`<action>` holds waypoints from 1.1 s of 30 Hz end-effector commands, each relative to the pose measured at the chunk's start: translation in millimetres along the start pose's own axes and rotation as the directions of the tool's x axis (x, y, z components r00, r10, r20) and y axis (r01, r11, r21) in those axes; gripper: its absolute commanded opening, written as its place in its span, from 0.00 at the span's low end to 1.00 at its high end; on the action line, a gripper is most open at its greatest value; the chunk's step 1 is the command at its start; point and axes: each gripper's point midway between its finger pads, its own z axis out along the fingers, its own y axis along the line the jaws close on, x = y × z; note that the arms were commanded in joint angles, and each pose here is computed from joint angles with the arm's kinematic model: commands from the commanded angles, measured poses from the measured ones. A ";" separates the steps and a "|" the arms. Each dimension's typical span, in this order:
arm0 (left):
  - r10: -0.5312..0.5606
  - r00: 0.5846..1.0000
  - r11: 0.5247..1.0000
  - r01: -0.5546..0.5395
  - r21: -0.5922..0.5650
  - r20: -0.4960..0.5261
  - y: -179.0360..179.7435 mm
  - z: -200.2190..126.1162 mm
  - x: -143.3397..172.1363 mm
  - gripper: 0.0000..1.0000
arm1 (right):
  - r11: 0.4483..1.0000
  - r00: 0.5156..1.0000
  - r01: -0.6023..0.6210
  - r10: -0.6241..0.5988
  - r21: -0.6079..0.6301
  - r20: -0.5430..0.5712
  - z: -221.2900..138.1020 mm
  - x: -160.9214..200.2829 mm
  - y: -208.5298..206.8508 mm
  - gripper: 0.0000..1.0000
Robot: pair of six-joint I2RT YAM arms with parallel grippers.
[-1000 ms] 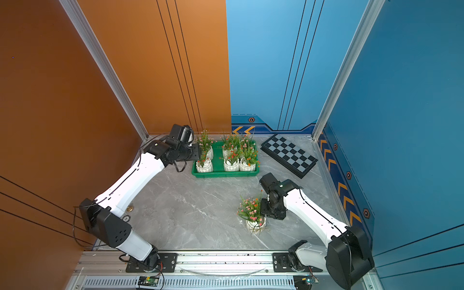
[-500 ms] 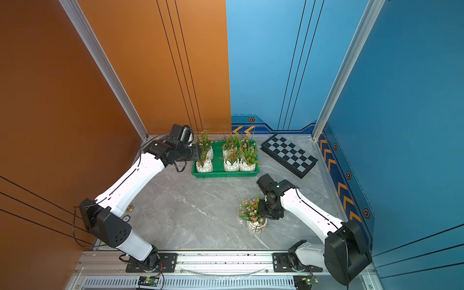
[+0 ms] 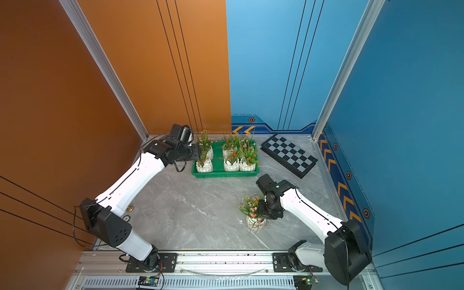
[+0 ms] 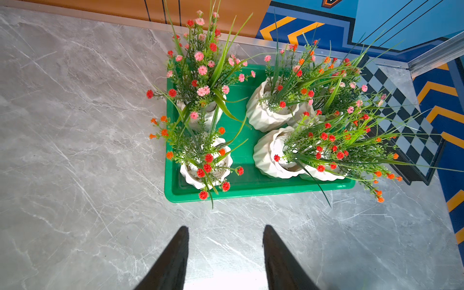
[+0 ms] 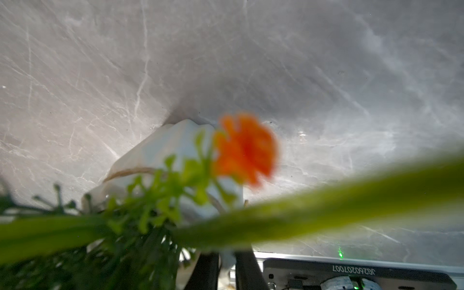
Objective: Put the potted gypsophila into the storage box
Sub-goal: Pick up the baby's breath potted plant from the center of the board.
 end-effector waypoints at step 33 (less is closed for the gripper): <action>-0.078 0.997 0.994 0.079 -0.069 0.010 56.1 -9.4 0.8 0.50 | 0.967 0.951 0.191 -0.140 -0.168 0.277 -111.4 -162.9 109.7 0.05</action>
